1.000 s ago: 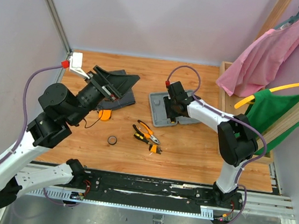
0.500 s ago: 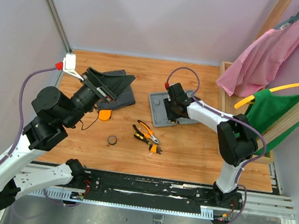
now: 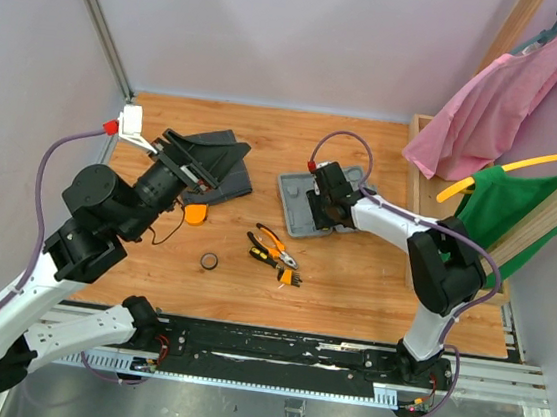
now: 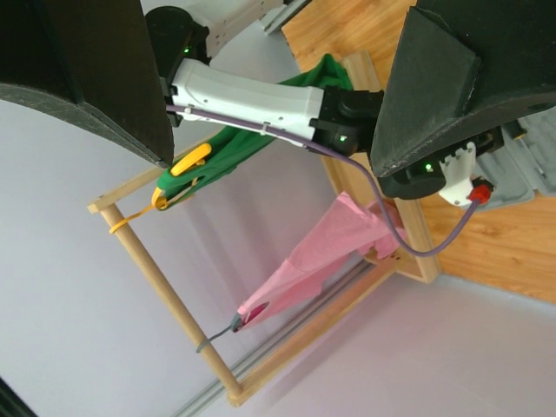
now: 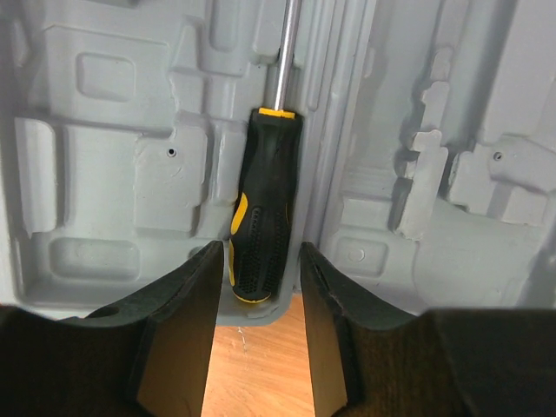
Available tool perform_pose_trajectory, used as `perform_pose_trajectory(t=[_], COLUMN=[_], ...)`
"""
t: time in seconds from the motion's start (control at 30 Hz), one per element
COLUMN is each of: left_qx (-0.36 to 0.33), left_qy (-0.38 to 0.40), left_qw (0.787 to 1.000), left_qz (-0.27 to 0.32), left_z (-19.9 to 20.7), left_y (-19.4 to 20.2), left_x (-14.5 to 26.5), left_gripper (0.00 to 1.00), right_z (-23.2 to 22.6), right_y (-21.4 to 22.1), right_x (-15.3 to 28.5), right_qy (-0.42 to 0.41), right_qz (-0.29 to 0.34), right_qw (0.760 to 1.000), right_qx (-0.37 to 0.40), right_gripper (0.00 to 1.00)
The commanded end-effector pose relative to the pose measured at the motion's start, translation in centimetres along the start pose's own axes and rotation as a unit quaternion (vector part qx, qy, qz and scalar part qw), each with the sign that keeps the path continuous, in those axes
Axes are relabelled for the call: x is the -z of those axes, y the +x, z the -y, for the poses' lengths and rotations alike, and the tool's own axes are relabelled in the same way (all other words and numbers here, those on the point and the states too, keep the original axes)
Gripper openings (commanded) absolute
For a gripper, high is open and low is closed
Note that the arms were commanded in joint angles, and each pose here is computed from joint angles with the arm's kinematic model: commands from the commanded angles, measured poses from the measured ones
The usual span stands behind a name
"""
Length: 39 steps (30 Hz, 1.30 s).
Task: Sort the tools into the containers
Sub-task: Place the screwdriver in the storage box, then adjust the screwdriver in the storage box.
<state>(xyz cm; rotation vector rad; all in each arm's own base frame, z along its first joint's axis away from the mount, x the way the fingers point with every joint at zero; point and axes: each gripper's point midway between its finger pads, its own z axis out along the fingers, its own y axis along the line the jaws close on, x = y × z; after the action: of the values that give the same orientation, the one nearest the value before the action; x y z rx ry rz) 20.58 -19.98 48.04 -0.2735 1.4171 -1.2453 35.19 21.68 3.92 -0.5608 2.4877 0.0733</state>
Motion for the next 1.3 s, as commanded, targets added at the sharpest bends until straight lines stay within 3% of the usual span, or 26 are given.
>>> perform_pose_trajectory(t=[0.0,0.57,1.03,1.27], left_qx=[-0.018,-0.05,-0.085,-0.103], left_qy=[-0.028,-0.133,-0.178,-0.188], left_qw=[0.999,0.989,0.976,0.968], left_qz=[-0.011,-0.042,-0.092,-0.13], left_z=[-1.7,-8.3,-13.2,-15.8], left_y=[1.0,4.4,8.5,11.6], left_x=[-0.1,-0.1,0.3,0.2], left_gripper=[0.99,0.99,0.99,0.99], right_z=[-0.1,0.0,-0.4,-0.1], right_y=[4.9,7.9,3.4,2.0], right_x=[0.2,3.3,6.5,6.6], right_qy=[-0.002,-0.019,-0.041,-0.066], right_qz=[-0.072,-0.094,-0.01,0.003], right_qw=[0.997,0.994,0.998,0.998], right_qx=[0.028,0.054,0.04,0.007], right_gripper=[0.42,0.42,0.44,0.42])
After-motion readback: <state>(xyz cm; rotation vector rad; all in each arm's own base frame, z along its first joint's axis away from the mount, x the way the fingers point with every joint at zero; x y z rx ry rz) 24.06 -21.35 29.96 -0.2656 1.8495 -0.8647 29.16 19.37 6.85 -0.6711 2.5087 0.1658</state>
